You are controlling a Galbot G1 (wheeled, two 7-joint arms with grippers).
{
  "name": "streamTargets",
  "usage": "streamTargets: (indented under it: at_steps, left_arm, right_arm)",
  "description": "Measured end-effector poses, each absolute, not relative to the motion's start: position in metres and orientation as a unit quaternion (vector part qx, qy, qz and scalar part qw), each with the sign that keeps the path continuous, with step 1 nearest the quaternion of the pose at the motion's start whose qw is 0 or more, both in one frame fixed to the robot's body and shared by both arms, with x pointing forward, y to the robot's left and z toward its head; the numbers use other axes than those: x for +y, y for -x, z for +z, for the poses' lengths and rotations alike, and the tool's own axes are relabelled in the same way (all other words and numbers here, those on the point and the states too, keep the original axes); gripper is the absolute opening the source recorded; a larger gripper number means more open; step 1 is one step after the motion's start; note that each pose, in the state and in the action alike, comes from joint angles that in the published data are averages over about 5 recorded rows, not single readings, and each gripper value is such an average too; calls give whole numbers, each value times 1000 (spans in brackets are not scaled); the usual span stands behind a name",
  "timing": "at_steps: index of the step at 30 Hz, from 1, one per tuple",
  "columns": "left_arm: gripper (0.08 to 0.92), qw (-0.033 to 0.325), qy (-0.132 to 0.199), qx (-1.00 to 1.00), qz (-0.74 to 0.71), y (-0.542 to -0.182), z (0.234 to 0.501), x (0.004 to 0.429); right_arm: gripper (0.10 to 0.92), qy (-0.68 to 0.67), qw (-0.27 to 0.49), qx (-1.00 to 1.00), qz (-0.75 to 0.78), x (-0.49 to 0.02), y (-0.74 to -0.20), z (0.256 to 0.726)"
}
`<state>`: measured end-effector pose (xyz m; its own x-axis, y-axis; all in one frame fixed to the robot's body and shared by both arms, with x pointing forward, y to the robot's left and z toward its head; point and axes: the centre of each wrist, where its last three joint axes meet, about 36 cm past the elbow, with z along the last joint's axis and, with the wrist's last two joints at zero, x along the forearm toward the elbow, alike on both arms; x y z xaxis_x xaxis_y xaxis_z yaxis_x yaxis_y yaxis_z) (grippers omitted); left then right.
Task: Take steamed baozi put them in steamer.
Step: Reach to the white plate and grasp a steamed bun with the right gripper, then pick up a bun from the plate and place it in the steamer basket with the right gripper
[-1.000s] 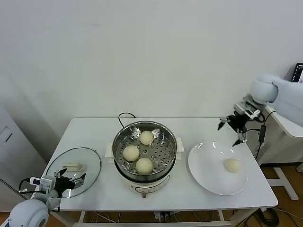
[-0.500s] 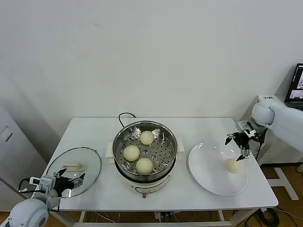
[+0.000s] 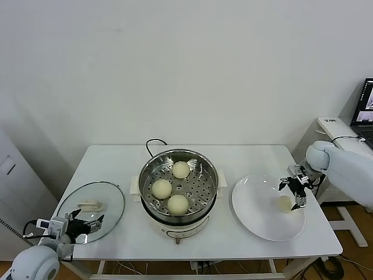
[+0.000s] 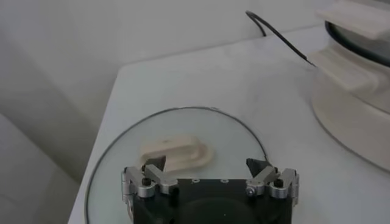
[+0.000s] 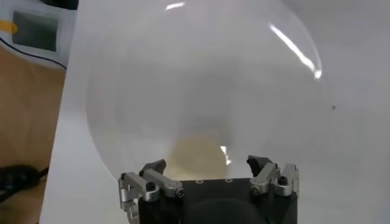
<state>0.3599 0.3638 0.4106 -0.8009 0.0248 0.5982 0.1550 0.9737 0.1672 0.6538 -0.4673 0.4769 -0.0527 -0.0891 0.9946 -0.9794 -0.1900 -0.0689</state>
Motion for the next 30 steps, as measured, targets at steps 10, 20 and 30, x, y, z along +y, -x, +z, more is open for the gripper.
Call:
streamTargets:
  at_steps: [10, 20, 30]
  left_arm:
    - [823, 314, 44, -943, -104, -359, 409, 366]
    - [823, 311, 43, -944, -103, -359, 412, 364]
    - [823, 309, 44, -944, -103, -359, 413, 362]
  right_arm:
    - [570, -550, 420, -482, 538, -470, -650, 467]
    - [417, -552, 423, -482, 533, -467, -650, 493]
    - [416, -559, 387, -513, 524, -412, -676, 591]
